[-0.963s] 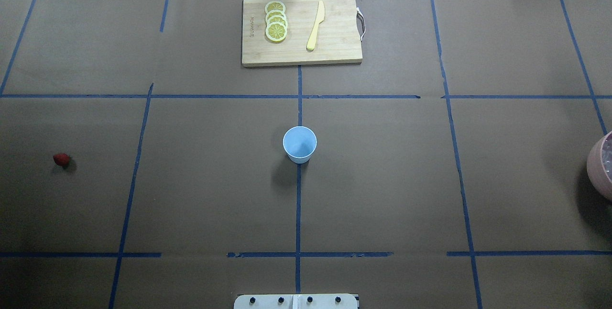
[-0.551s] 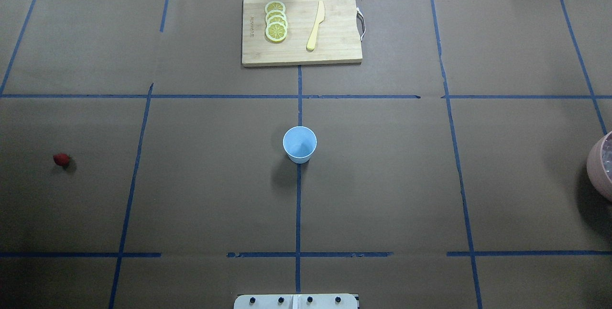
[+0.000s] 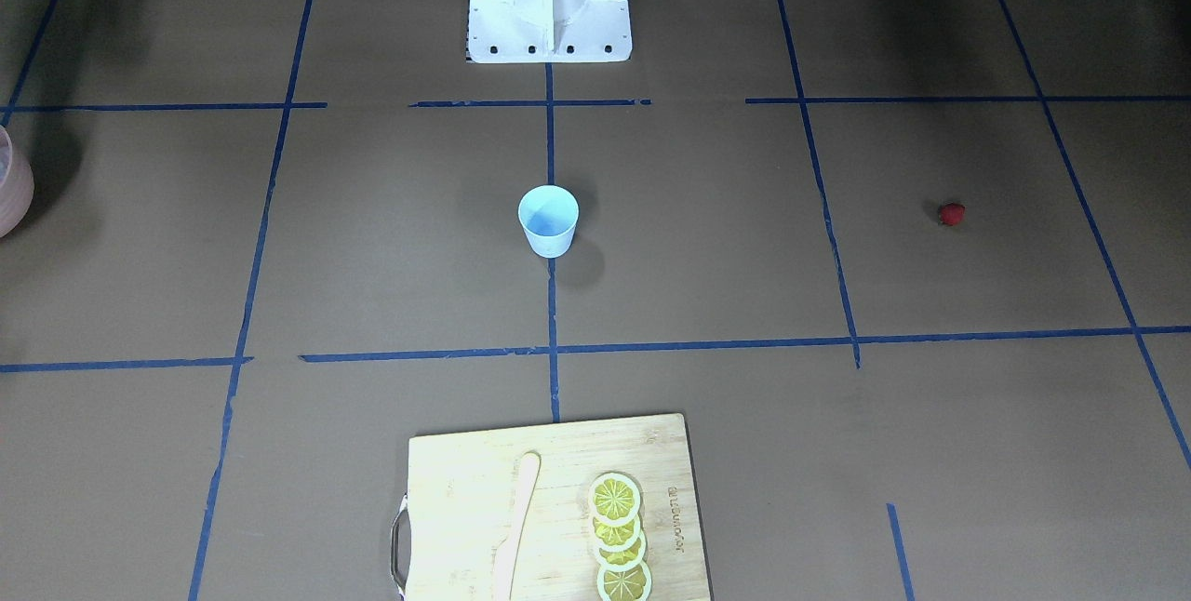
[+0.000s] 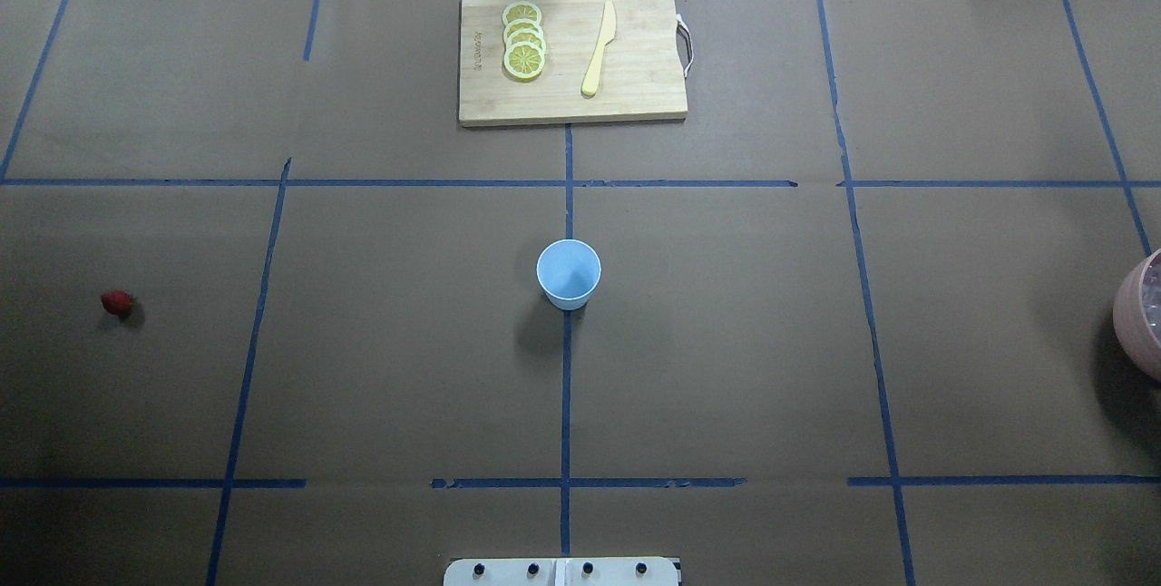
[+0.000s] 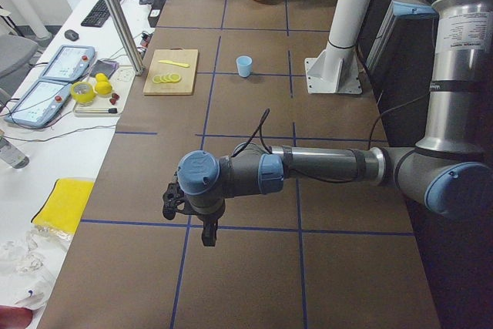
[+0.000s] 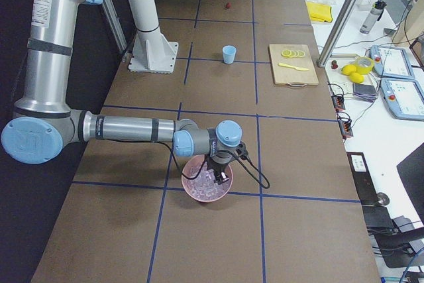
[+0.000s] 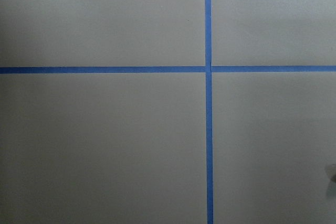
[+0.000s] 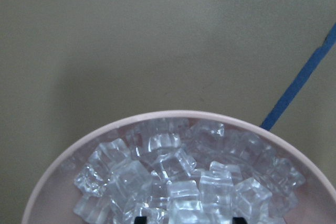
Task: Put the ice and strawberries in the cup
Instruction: 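Lower the right gripper into the bowl and grasp an ice cube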
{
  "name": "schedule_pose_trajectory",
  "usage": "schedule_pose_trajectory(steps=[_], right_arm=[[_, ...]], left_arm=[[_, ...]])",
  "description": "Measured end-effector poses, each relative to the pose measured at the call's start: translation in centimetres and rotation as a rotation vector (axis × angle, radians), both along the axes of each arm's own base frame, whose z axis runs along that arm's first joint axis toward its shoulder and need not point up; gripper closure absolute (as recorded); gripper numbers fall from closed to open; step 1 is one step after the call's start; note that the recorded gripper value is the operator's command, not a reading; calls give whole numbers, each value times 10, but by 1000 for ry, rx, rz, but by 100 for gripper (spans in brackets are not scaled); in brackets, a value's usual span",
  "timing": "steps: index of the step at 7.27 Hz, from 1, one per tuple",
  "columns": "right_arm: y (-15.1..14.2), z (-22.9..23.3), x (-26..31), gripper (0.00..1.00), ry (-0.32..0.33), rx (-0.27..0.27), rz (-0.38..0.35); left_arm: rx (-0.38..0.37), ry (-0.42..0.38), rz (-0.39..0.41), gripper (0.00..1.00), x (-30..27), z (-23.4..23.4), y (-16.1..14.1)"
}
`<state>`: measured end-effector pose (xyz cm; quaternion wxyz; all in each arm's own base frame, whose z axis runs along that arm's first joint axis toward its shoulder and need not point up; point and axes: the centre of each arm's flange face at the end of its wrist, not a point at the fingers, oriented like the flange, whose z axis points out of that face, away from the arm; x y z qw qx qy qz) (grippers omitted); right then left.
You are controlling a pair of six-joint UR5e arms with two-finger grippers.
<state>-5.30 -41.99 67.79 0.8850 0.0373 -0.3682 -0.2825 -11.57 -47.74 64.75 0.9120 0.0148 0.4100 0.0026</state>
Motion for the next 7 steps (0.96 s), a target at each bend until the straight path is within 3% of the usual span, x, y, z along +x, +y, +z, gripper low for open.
schedule_pose_trajectory(steps=[4, 7], right_arm=[[2, 2, -1, 42, 1, -6, -4], [2, 2, -1, 56, 1, -6, -4]], left_arm=[[0, 0, 0, 0, 0, 0, 0], [-1, 2, 0, 0, 0, 0, 0]])
